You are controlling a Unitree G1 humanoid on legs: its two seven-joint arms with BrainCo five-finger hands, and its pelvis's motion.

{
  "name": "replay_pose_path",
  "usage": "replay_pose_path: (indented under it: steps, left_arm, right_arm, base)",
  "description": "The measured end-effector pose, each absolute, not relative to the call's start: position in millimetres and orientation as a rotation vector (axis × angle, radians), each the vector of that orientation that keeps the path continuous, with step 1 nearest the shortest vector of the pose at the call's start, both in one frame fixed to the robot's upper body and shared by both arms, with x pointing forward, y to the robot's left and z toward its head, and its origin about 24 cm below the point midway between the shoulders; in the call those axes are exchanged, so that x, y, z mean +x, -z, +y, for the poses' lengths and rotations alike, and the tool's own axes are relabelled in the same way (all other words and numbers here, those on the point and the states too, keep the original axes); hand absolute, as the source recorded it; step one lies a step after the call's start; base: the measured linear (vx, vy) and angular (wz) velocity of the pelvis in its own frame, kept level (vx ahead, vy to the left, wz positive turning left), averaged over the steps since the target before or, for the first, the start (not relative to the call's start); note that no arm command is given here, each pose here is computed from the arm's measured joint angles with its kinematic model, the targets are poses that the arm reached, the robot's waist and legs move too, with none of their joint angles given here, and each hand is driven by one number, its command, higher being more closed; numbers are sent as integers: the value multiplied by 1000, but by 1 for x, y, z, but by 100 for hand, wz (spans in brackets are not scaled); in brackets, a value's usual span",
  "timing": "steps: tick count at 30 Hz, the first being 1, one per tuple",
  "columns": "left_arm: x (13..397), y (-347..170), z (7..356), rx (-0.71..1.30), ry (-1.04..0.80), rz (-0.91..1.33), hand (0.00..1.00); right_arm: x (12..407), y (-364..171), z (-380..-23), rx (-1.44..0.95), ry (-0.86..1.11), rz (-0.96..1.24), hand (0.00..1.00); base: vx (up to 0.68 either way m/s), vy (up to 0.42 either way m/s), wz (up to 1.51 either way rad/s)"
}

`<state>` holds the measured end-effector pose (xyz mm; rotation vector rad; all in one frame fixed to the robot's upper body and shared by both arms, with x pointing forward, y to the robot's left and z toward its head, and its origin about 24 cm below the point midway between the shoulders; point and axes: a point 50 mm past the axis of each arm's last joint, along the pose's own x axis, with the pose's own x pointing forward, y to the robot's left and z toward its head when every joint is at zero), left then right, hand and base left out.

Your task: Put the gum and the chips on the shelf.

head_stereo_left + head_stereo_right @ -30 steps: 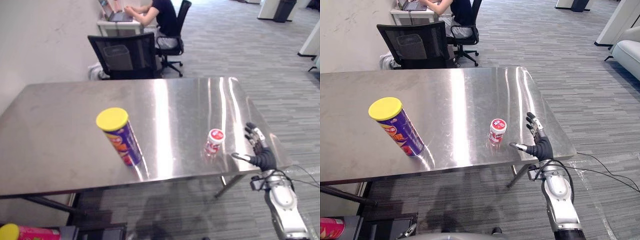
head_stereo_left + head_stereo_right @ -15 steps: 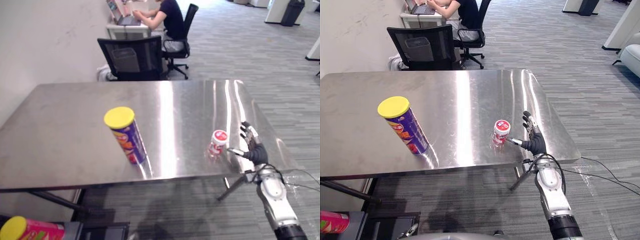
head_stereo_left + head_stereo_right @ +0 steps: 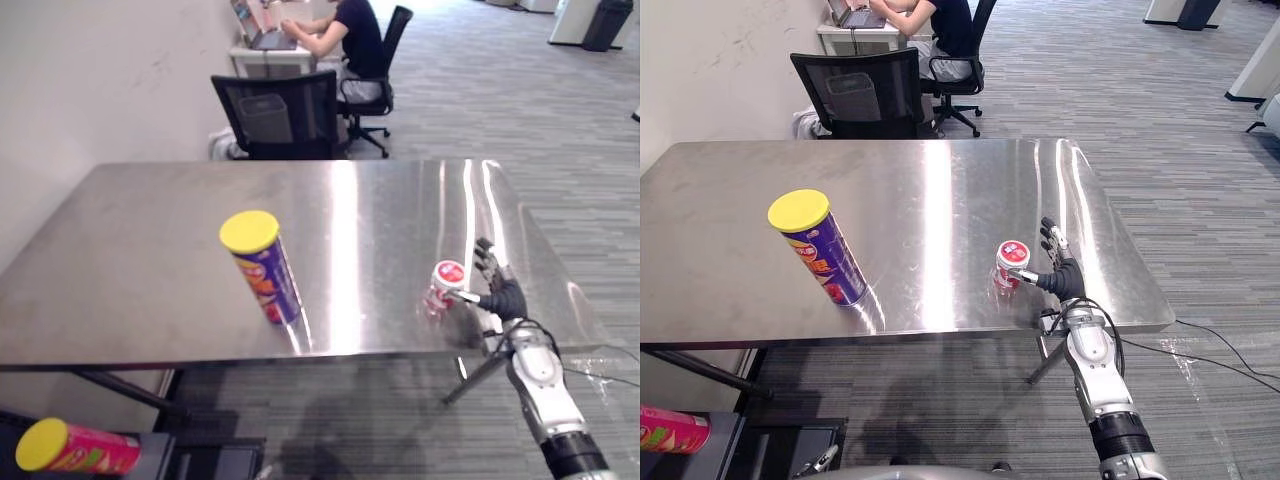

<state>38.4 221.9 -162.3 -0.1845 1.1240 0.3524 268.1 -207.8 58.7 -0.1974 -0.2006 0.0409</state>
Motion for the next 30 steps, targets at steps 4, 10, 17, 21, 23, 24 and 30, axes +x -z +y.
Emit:
replay_pose_path:
  steps: [4, 10, 17, 21, 23, 24, 30]
  left_arm:
    - [39, 162, 221, -187, -351, 1118, 0]
    - [40, 162, 221, -190, -349, 1117, 0]
    - [39, 162, 218, -195, -348, 1118, 0]
    - [40, 162, 217, -195, -347, 1118, 0]
    - [40, 162, 217, -194, -347, 1118, 0]
    - [40, 162, 217, -194, -347, 1118, 0]
    - [40, 162, 217, -194, -346, 1118, 0]
  right_arm:
    - [270, -59, -198, -190, -89, -204, 0]
    - [271, -56, -188, -179, -134, -195, 100]
    - [271, -46, -177, -138, -132, -153, 100]
    - [271, -40, -175, -120, -109, -127, 100]
    - [273, -38, -174, -110, -94, -123, 100]
    - [274, -38, -173, -106, -89, -126, 100]
    - [278, -37, -173, -99, -62, -123, 100]
  base:
    - [0, 0, 0]
    - [0, 0, 0]
    - [0, 0, 0]
    - [0, 0, 0]
    - [0, 0, 0]
    - [0, 0, 0]
    - [0, 0, 0]
